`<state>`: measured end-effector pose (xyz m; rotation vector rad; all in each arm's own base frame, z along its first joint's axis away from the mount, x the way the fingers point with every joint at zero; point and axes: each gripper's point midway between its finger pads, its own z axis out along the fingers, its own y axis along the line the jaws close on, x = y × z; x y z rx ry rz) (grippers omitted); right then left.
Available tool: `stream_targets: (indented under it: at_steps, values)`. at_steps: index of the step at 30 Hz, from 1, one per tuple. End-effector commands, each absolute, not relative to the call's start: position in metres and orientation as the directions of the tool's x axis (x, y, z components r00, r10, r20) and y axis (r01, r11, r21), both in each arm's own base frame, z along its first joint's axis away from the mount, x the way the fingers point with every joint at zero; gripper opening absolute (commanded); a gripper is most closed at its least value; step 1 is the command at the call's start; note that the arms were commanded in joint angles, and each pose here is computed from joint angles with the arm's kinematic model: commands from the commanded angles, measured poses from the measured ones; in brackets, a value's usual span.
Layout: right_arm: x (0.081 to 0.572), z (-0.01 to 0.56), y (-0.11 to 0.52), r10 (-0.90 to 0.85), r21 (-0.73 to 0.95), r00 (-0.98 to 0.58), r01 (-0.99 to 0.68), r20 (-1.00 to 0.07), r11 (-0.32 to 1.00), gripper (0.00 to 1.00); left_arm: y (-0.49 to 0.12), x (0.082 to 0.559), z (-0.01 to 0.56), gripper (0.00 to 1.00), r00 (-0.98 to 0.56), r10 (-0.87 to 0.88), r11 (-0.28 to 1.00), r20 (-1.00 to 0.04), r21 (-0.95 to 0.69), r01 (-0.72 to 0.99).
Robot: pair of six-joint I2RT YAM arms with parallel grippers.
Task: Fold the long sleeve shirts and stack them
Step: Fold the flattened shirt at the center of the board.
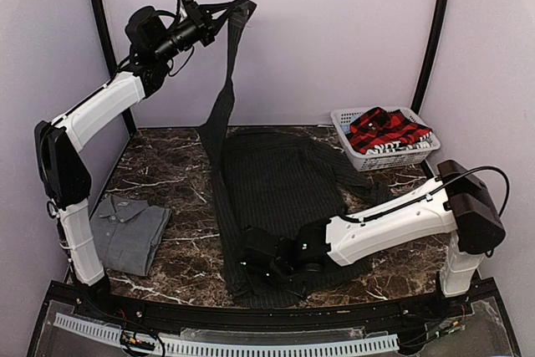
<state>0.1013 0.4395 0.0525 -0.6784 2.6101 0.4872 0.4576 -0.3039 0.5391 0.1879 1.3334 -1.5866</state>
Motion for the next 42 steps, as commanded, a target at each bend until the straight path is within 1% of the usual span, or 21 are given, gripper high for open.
stream_targets:
  at_steps: [1, 4, 9, 18, 23, 29, 36, 37, 40, 42]
  values:
    - [0.101, 0.066, 0.431, -0.321, 0.241, -0.815, -0.476, -0.483, 0.846, 0.00, -0.321, 0.435, 0.571, 0.00, -0.462, -0.586, 0.021, -0.665, -0.583, 0.812]
    - [0.100, 0.065, 0.425, -0.301, 0.241, -0.825, -0.453, -0.478, 0.859, 0.00, -0.332, 0.434, 0.573, 0.00, -0.473, -0.581, -0.007, -0.662, -0.577, 0.817]
    - [0.097, 0.067, 0.421, -0.280, 0.243, -0.828, -0.435, -0.485, 0.867, 0.00, -0.357, 0.438, 0.558, 0.00, -0.513, -0.562, -0.047, -0.649, -0.595, 0.803]
    - [0.088, 0.068, 0.416, -0.288, 0.217, -0.827, -0.431, -0.482, 0.876, 0.00, -0.389, 0.451, 0.519, 0.00, -0.570, -0.523, -0.063, -0.634, -0.638, 0.768]
    - [0.088, 0.068, 0.410, -0.281, 0.196, -0.834, -0.411, -0.474, 0.890, 0.00, -0.395, 0.455, 0.510, 0.00, -0.583, -0.513, -0.071, -0.630, -0.645, 0.761]
    - [0.089, 0.073, 0.407, -0.271, 0.187, -0.839, -0.396, -0.472, 0.899, 0.00, -0.395, 0.454, 0.513, 0.00, -0.573, -0.507, -0.066, -0.644, -0.634, 0.770]
    - [0.085, 0.063, 0.401, -0.280, 0.179, -0.848, -0.393, -0.450, 0.902, 0.00, -0.399, 0.450, 0.508, 0.00, -0.593, -0.474, -0.078, -0.650, -0.640, 0.764]
    - [0.086, 0.064, 0.400, -0.280, 0.178, -0.847, -0.394, -0.452, 0.902, 0.02, -0.400, 0.450, 0.503, 0.00, -0.604, -0.466, -0.079, -0.647, -0.650, 0.756]
    - [0.091, 0.074, 0.398, -0.259, 0.198, -0.841, -0.389, -0.476, 0.900, 0.20, -0.399, 0.448, 0.497, 0.00, -0.613, -0.457, -0.070, -0.645, -0.661, 0.747]
    - [0.096, 0.085, 0.397, -0.240, 0.234, -0.833, -0.396, -0.500, 0.888, 0.36, -0.398, 0.448, 0.491, 0.00, -0.615, -0.449, -0.051, -0.648, -0.669, 0.741]
